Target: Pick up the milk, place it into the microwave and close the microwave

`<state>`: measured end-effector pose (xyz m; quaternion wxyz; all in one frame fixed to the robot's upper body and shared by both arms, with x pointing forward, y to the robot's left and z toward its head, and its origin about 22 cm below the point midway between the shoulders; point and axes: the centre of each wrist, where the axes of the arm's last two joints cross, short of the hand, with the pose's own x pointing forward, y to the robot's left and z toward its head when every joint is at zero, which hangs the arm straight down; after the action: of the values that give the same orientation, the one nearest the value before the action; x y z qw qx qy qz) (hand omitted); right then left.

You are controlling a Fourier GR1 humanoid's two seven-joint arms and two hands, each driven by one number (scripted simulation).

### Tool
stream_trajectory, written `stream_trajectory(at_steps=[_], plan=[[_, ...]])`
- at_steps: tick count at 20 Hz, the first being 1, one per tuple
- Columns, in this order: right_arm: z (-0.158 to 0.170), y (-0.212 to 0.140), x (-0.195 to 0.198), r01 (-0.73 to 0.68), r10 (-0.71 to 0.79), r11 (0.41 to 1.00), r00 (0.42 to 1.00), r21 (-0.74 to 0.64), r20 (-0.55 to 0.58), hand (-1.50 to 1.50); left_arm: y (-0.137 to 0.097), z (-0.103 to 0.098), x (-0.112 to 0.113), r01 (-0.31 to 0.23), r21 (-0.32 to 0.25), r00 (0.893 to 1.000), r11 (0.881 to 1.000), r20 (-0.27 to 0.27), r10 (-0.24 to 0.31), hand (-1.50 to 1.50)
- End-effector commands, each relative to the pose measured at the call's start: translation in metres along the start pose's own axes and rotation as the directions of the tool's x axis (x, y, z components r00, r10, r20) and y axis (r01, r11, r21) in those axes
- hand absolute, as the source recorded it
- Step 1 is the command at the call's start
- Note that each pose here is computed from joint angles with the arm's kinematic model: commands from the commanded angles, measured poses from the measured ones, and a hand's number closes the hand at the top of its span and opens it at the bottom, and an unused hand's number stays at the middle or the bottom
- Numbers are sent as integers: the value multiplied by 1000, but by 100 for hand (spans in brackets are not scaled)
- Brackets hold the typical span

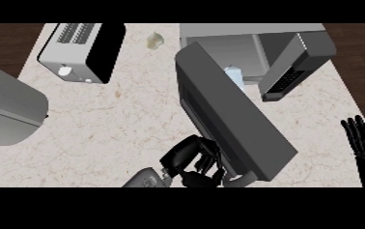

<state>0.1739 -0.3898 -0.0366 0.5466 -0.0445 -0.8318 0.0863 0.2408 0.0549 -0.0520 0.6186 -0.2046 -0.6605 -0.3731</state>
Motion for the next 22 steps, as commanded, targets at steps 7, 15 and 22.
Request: stream_trajectory(at_steps=[7,15,22], plan=[[-40,-3,33,39,-57,994,982,98,183,-150,-18,-23,4,50,126,998,991,-52,-43,150],[-63,-4,52,86,-125,979,970,186,208,-150,-3,-42,29,-10,312,999,950,39,-3,150],[-77,-3,67,110,-165,962,963,248,213,-150,16,-56,50,-116,453,982,884,185,34,150]])
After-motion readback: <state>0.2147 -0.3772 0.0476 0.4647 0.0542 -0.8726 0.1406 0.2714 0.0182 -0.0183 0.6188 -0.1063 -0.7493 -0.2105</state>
